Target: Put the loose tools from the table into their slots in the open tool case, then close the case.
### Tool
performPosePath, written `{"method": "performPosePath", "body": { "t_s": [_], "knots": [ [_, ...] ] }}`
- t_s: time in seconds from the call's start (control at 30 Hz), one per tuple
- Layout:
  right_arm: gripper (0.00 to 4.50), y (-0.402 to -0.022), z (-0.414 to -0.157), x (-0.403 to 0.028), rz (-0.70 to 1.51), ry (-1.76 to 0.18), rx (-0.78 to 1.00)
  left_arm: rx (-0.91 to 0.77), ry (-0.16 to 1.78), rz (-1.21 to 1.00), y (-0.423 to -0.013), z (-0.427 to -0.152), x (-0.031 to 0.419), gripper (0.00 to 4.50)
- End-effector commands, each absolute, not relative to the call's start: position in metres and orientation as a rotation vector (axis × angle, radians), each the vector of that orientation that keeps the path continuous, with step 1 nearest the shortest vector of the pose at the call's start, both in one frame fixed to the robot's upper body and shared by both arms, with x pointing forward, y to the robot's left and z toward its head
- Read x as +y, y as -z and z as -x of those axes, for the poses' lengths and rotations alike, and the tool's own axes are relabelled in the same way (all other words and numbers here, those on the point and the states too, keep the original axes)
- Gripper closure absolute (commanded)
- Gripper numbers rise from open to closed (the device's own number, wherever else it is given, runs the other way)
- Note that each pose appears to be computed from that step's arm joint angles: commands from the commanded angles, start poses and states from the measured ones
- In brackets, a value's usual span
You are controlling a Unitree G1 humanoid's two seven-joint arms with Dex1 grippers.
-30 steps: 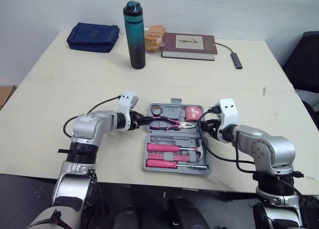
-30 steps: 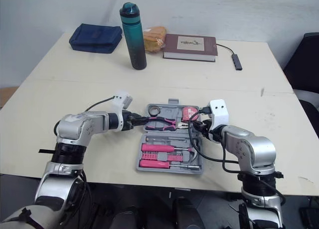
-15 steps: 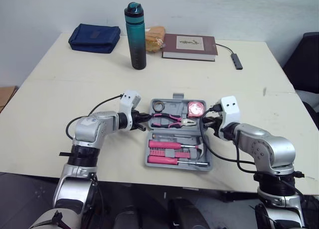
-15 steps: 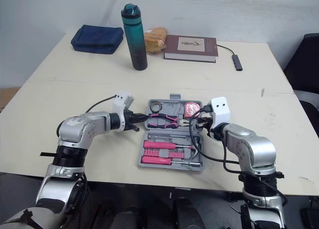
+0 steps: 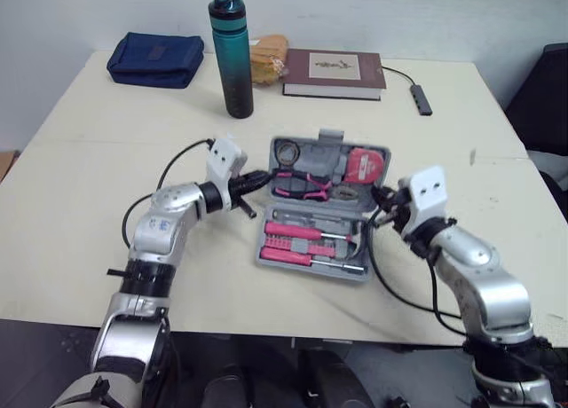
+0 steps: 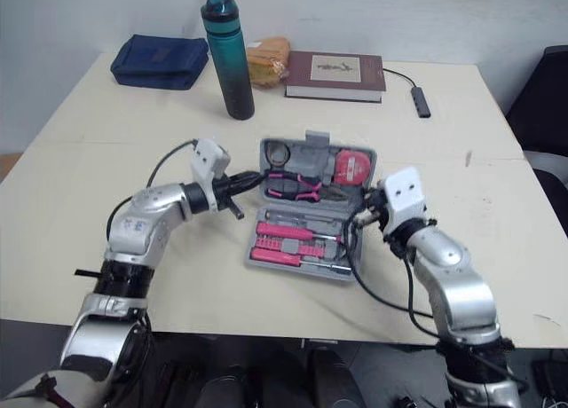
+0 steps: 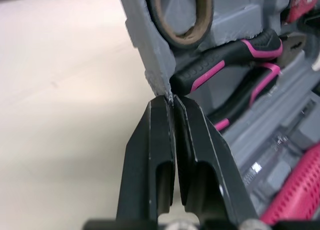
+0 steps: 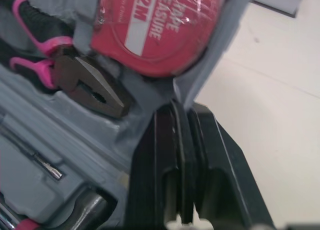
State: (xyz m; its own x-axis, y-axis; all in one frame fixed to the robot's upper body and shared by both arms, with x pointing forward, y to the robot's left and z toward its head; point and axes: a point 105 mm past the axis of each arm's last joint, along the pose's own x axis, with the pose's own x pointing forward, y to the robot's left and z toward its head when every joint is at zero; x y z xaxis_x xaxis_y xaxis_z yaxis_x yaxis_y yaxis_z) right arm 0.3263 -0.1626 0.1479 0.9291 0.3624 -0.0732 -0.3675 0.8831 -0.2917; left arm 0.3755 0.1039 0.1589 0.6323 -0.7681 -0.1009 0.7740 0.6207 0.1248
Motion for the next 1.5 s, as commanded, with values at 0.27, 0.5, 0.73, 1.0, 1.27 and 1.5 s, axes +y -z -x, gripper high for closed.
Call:
{"method": "performPosePath", "body": {
  "t_s": [0.27, 0.5, 0.73, 1.0, 1.27, 1.5],
  "knots": [
    [4.5, -0.146, -0.294, -0.153, 0.744, -0.501, -0.288, -0.081, 0.921, -0.338, -0.155, -0.339, 0.11, 4.46],
    [2.35, -0.16, -0.247, -0.154, 0.872, -0.594, -0.453, -0.036, 0.99, -0.297, -0.159, -0.295, 0.135, 2.65],
    [0.0, -0.156, -0.165, -0.153, 0.62, -0.894, -0.049, 0.385, 1.111, -0.11, -0.173, -0.233, 0.209, 0.02],
    [0.23, -0.14, -0.152, -0.153, 0.29, -0.935, 0.236, 0.333, 1.085, -0.169, -0.173, -0.276, 0.201, 0.0],
    [4.0, -0.114, -0.153, -0.139, 0.274, -0.998, 0.355, 0.223, 1.061, -0.237, -0.164, -0.344, 0.155, 3.32],
    [4.5, -0.095, -0.172, -0.141, 0.312, -0.937, 0.406, 0.207, 1.157, -0.311, -0.16, -0.379, 0.115, 4.45]
  ]
}}
